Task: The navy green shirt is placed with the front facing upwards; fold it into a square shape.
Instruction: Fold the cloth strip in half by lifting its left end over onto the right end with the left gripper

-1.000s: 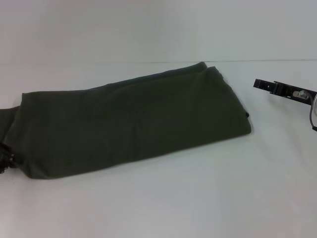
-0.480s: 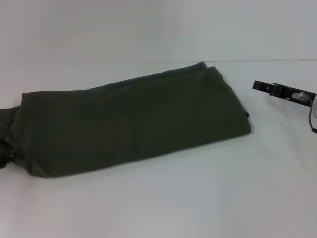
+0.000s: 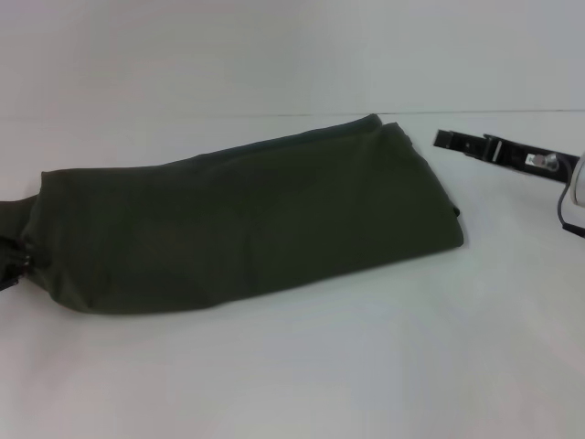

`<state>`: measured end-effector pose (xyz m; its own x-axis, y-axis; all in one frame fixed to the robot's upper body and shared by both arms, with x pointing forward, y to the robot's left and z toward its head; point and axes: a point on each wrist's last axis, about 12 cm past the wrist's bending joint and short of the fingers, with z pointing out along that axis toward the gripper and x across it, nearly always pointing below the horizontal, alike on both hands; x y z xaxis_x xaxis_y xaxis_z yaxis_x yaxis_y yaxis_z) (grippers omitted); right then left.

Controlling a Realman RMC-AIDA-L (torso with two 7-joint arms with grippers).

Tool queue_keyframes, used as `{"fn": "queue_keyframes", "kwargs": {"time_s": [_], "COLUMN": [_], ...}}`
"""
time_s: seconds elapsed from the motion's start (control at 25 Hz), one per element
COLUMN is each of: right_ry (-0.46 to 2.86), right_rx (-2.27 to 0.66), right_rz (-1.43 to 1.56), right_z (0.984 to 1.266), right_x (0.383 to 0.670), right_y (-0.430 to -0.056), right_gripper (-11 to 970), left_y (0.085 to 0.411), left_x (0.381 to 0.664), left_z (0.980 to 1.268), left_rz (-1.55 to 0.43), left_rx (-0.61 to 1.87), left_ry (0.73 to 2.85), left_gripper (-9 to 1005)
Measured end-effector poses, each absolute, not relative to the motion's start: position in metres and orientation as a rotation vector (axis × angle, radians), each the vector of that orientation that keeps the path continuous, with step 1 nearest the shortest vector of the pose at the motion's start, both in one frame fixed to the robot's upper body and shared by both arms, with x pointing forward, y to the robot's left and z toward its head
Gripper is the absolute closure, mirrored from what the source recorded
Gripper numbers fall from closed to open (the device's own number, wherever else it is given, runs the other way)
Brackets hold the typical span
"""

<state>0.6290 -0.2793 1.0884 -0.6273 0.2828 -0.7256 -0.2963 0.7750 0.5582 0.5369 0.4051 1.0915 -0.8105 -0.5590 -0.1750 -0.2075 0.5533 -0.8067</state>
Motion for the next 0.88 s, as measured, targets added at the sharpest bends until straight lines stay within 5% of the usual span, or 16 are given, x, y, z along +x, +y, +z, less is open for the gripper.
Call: {"fn": "queue_keyframes", "kwargs": {"time_s": [0.08, 0.28, 0.72, 0.88], "right_ry": [2.066, 2.049, 2.139, 2.202], "right_rx": [-0.044, -0.126, -0.355, -0.427], "right_rz": [0.883, 0.963, 1.002, 0.953], "right_z": [1.095, 1.103, 1.096, 1.087], "right_x": [0.628, 0.627, 0.632, 0.633], "right_y": [-0.276, -0.26, -0.192, -0.172], "right_gripper": [206, 441, 687, 877], "left_y": [0.405, 0.405, 0.402, 0.398], "left_x": [0.536, 0.534, 0.528, 0.528], "left_z": [1.091, 1.091, 1.093, 1.096], "left_rz": [-1.157, -1.172, -1.224, -1.263], "left_rx": [-0.61, -0.575, -0.487, -0.458], "left_ry": [2.375, 2.348, 2.274, 2.24], "left_gripper": [946, 946, 946, 946]}}
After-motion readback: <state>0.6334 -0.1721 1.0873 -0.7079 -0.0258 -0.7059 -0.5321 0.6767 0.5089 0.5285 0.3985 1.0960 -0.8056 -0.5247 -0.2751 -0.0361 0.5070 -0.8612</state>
